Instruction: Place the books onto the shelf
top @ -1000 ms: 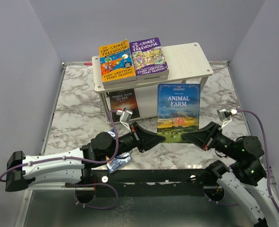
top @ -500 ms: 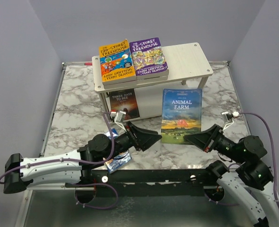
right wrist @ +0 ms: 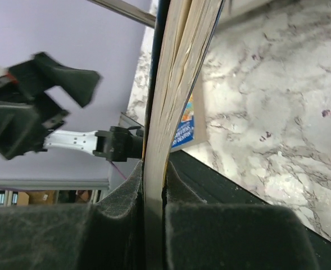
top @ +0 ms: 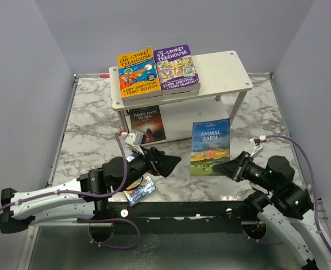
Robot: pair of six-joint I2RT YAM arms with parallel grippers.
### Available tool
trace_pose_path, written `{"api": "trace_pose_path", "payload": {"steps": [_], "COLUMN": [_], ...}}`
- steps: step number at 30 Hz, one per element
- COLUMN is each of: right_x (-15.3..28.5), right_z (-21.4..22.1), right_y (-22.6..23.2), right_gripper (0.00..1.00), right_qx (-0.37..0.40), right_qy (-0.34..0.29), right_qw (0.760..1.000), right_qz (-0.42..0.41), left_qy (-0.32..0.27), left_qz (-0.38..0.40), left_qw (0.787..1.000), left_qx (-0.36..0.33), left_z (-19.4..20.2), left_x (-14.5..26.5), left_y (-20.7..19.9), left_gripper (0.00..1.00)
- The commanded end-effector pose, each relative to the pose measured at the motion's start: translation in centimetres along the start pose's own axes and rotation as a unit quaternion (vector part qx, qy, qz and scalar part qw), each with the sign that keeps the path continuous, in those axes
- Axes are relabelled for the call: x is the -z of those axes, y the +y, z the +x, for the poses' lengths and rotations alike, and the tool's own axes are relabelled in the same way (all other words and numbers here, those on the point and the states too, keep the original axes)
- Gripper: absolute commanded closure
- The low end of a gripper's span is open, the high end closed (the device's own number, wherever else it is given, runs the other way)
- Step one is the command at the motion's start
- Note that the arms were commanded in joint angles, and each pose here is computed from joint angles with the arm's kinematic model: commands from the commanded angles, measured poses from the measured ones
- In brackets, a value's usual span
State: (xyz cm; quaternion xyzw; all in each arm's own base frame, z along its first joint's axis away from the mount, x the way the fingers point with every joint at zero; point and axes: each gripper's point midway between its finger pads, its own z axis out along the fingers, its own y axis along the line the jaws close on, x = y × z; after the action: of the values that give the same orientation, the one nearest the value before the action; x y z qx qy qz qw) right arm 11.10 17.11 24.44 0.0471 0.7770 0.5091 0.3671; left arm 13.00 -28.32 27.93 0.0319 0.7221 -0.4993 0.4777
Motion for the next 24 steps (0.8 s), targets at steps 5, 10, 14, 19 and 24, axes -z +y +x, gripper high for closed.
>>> {"api": "trace_pose_path", "payload": {"steps": [5, 10, 14, 19, 24], "right_x": [-4.8, -7.7, -9.8, -12.7, -16.1], "right_z": [0.1, -0.7, -1.6, -2.7, -3.4], "right_y": [0.0, 1.3, 2.2, 2.9, 3.2], "right_gripper": [0.99, 0.99, 0.99, 0.99, 1.00], "right_qx": [-0.032, -0.031, -0.022, -0.014, -0.010], "right_qy": [0.022, 0.035, 0.044, 0.049, 0.051], "right_qw": [0.998, 0.994, 0.991, 0.989, 0.988], "right_qz": [-0.051, -0.099, -0.121, -0.137, -0.144], "left_qy": [-0.001, 0.000, -0.008, -0.018, -0.038], "left_qz": [-0.104, -0.101, -0.118, -0.124, -0.103], "left_qw": [0.983, 0.973, 0.965, 0.959, 0.959], "left_qx": [-0.154, -0.210, -0.234, -0.255, -0.261], "left_z": [-4.8, -6.3, -6.7, -6.9, -7.2], "left_x": [3.2, 4.6, 5.1, 5.4, 5.6], "left_y": [2.7, 2.7, 3.9, 4.7, 4.5], "left_gripper": [0.01, 0.01, 0.01, 0.01, 0.01]}}
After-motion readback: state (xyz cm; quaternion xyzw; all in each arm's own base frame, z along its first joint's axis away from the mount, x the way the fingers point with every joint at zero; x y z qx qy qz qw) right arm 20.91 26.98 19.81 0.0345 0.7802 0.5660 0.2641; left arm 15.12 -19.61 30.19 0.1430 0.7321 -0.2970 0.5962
